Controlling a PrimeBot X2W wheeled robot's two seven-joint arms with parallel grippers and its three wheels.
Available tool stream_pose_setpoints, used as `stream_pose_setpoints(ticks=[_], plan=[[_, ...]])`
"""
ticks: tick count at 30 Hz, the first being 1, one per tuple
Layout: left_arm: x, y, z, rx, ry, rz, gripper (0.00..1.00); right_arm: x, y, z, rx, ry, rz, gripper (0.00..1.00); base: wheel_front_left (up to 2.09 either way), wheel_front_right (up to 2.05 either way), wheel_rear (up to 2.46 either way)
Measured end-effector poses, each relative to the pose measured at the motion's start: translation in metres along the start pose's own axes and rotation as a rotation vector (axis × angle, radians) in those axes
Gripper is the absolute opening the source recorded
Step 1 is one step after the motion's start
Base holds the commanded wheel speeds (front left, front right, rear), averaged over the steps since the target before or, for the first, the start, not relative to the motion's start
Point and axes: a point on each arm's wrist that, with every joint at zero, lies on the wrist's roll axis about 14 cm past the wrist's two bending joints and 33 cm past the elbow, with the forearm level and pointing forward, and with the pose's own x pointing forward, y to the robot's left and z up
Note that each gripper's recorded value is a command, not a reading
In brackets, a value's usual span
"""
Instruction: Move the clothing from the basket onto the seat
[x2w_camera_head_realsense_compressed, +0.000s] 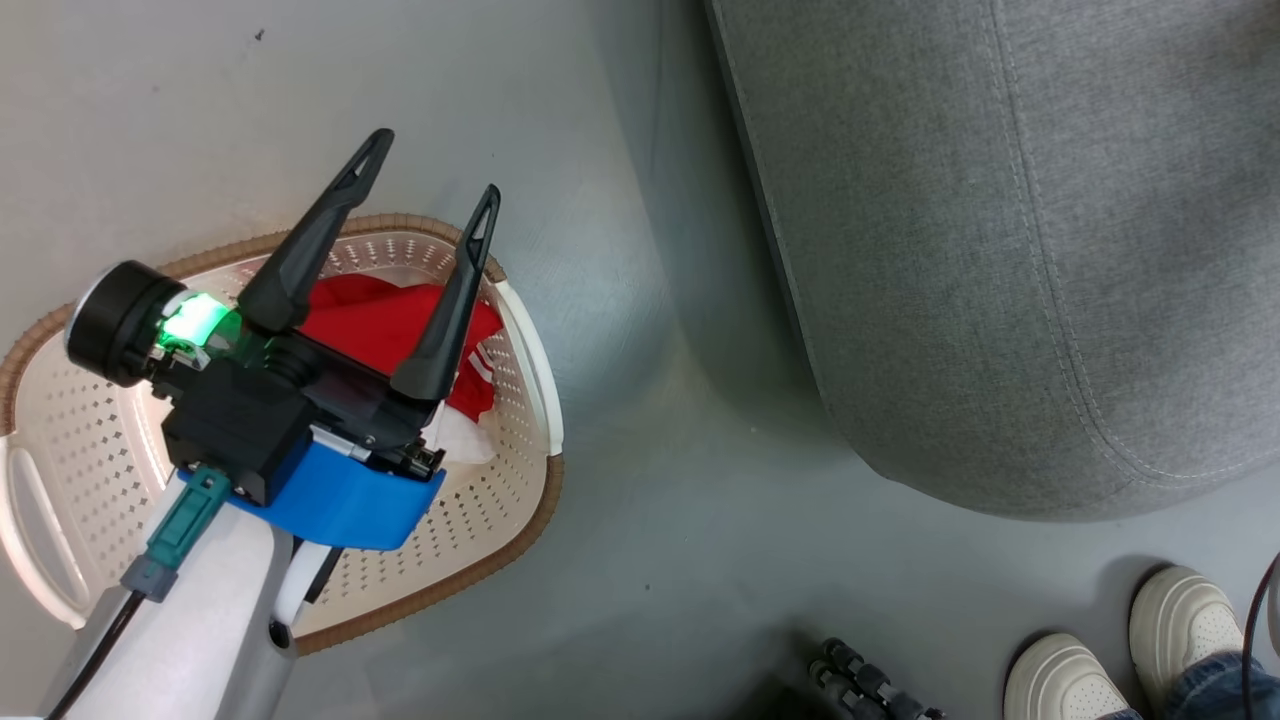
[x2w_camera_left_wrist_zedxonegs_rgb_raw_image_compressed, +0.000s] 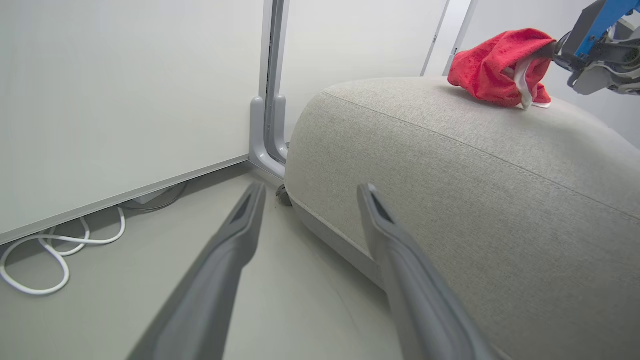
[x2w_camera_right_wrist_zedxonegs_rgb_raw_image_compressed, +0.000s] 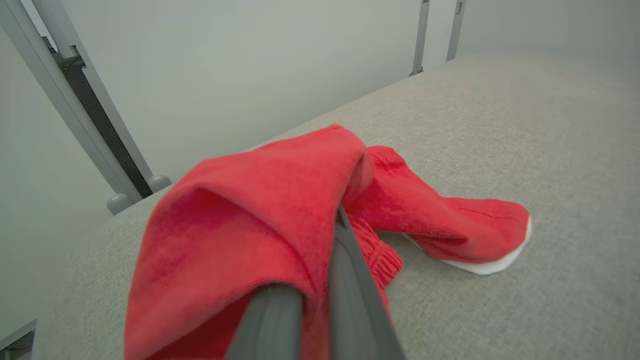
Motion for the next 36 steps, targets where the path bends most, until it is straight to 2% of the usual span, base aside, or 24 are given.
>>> stream_pose_setpoints(ticks=[1,2,10,20,24,32,36], plan=[[0.000,-0.001,0.001,0.000,-0.001,-0.001,1.00,-0.001,-0.002,0.000,-0.003,0.004,-0.005,0.58,0.00,0.00,0.00],[0.000,-0.002,0.003,-0.001,-0.004,-0.002,1.00,-0.002,-0.002,0.000,-0.005,0.005,-0.006,1.00,0.00,0.00,0.00],[0.001,-0.015,0.017,-0.002,-0.019,-0.016,1.00,-0.014,0.007,0.012,-0.010,0.010,0.032,1.00,0.00,0.00,0.00],[-0.020,-0.045,0.042,-0.043,-0.004,0.029,1.00,-0.069,0.003,0.017,-0.099,0.045,0.128,1.00,0.00,0.00,0.00],[-0.031,-0.049,0.073,-0.040,-0.053,0.092,1.00,-0.098,0.011,0.023,-0.146,0.031,0.200,1.00,0.00,0.00,0.00],[-0.078,-0.042,0.105,-0.004,-0.084,0.255,1.00,-0.156,0.040,0.047,-0.057,-0.060,0.323,1.00,0.00,0.00,0.00],[-0.107,-0.031,0.120,0.016,-0.110,0.349,1.00,-0.183,0.057,0.057,-0.052,-0.104,0.400,1.00,0.00,0.00,0.00]])
